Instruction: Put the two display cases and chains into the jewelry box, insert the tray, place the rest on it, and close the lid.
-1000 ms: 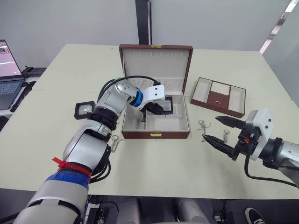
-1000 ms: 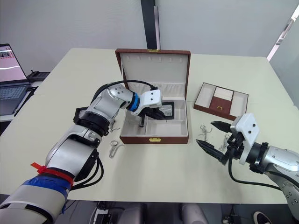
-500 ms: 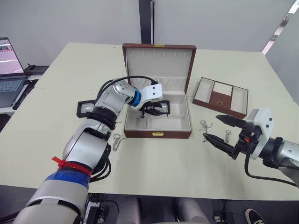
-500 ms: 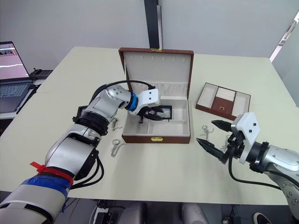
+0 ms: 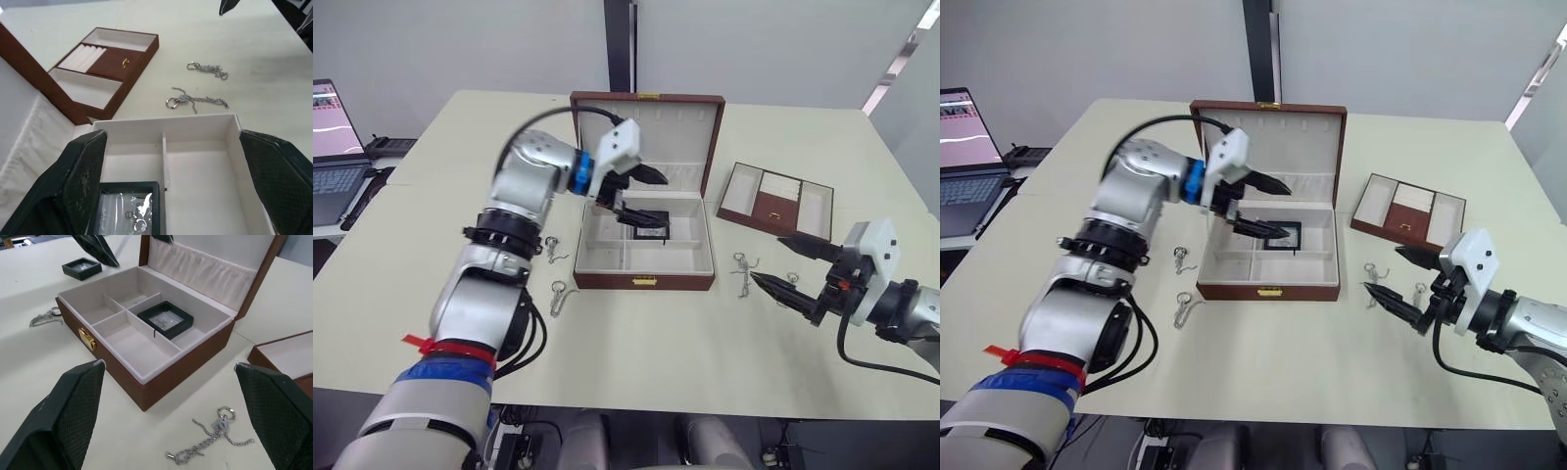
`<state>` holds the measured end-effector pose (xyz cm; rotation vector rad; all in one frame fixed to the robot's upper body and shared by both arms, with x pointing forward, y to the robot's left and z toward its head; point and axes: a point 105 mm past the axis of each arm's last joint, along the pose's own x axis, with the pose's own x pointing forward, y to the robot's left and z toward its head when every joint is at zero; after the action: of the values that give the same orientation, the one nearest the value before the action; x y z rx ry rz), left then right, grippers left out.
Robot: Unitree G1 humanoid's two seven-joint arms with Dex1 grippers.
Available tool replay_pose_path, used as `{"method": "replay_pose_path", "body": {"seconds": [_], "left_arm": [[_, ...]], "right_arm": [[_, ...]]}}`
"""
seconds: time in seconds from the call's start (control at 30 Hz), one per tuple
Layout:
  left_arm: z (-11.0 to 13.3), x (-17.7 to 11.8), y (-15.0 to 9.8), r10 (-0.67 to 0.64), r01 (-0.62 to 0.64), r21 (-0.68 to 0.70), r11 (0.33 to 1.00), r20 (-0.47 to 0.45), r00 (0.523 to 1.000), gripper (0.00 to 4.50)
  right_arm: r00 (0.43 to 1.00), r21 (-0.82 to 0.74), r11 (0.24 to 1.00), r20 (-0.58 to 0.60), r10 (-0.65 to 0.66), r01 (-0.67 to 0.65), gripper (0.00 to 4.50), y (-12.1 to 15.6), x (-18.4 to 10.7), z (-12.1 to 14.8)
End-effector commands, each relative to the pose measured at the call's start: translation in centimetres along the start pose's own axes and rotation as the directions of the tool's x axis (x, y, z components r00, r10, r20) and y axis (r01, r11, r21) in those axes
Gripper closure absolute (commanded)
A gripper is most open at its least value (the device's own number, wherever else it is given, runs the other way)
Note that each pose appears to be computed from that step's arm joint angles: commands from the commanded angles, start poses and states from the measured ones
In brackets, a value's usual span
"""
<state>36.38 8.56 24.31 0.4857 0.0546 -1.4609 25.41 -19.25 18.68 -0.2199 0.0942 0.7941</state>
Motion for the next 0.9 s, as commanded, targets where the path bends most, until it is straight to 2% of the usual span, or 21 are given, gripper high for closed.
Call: {"method": "replay_pose_path", "body": {"seconds": [0.03,0.17,0.37,0.53,0.67,0.9], "left_arm": [[2.0,-3.9,-1.2,0.072,-0.071,-0.019,0.997,0.074,0.995,0.04],[-0.5,-8.0,-2.6,0.222,-0.217,-0.128,0.968,0.022,0.975,0.04],[-5.3,-14.4,-5.9,0.446,-0.472,-0.239,0.848,-0.159,0.881,0.04],[-8.3,-18.4,-8.8,0.568,-0.630,-0.274,0.727,-0.278,0.775,0.04],[-11.1,-22.2,-11.0,0.683,-0.776,-0.279,0.565,-0.368,0.630,0.04],[-15.4,-25.3,-13.9,0.744,-0.894,-0.210,0.397,-0.497,0.447,0.04]], "right_arm": [[0.999,-0.038,0.998,0.006,-0.047,0.047,0.00,-2.0,-1.4,0.4],[0.996,-0.005,0.996,-0.004,-0.086,0.086,0.00,-4.0,-2.5,-0.7],[0.992,0.042,0.992,-0.047,-0.121,0.123,0.00,-7.0,-3.2,-3.4],[0.983,0.071,0.983,-0.091,-0.161,0.168,0.00,-9.1,-4.4,-5.7],[0.969,0.088,0.971,-0.134,-0.209,0.222,0.00,-10.7,-5.4,-7.6],[0.965,0.072,0.971,-0.152,-0.215,0.227,0.00,-11.4,-4.9,-8.6]]}}
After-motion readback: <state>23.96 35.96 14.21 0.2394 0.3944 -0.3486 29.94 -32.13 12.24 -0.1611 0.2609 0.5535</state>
